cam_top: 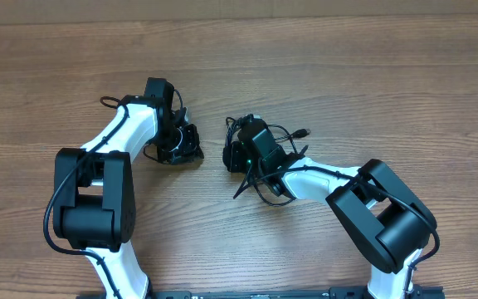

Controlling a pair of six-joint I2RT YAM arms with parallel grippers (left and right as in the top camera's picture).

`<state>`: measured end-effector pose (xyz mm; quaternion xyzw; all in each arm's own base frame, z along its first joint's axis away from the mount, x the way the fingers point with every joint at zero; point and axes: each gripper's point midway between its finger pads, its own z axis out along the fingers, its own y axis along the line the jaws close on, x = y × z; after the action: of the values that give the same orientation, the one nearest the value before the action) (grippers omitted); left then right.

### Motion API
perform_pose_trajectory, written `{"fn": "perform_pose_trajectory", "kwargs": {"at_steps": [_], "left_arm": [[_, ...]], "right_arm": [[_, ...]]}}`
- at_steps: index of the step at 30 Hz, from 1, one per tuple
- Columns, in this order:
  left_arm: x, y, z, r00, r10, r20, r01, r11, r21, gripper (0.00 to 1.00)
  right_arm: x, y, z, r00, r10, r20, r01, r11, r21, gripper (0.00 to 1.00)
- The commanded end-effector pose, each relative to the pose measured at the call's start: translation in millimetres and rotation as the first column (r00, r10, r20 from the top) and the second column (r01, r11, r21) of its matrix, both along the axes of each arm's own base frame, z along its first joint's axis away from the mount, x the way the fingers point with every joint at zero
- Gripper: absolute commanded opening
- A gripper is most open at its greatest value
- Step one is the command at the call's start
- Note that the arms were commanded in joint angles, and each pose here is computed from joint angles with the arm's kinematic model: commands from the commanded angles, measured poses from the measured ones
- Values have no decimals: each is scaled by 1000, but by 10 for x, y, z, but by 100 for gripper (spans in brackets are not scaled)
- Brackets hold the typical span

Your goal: Untangle cables

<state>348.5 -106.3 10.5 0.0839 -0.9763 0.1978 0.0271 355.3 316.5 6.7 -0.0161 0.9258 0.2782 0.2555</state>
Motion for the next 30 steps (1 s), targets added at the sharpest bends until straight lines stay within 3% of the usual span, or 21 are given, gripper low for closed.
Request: {"fn": "perform_pose_trajectory", "kwargs": {"at_steps": [1,6,10,15,20,25,30], "left_arm": [[-33,-65,68,1000,-20,5,20,999,-39,29],[-37,-80,79,1000,-18,2,18,998,-54,29],[-73,-194,142,999,-40,-3,39,991,-130,32],[-101,-344,242,998,-66,3,65,970,-235,36],[-111,-443,322,998,-67,0,64,950,-306,36],[-102,-485,359,998,-66,5,64,940,-336,36],[-71,-657,541,997,-69,28,74,880,-469,38]], "right_arm": [[-20,46,-3,1000,22,-8,-22,1000,3,6],[-74,97,4,998,52,-28,-51,998,28,4],[-50,113,86,999,48,-22,-47,998,52,4],[-14,204,552,993,110,-38,-97,962,256,4],[29,90,715,982,132,-136,-68,915,397,4],[39,19,758,973,152,-174,-60,895,442,4],[44,13,761,973,151,-175,-58,894,444,4]]}}
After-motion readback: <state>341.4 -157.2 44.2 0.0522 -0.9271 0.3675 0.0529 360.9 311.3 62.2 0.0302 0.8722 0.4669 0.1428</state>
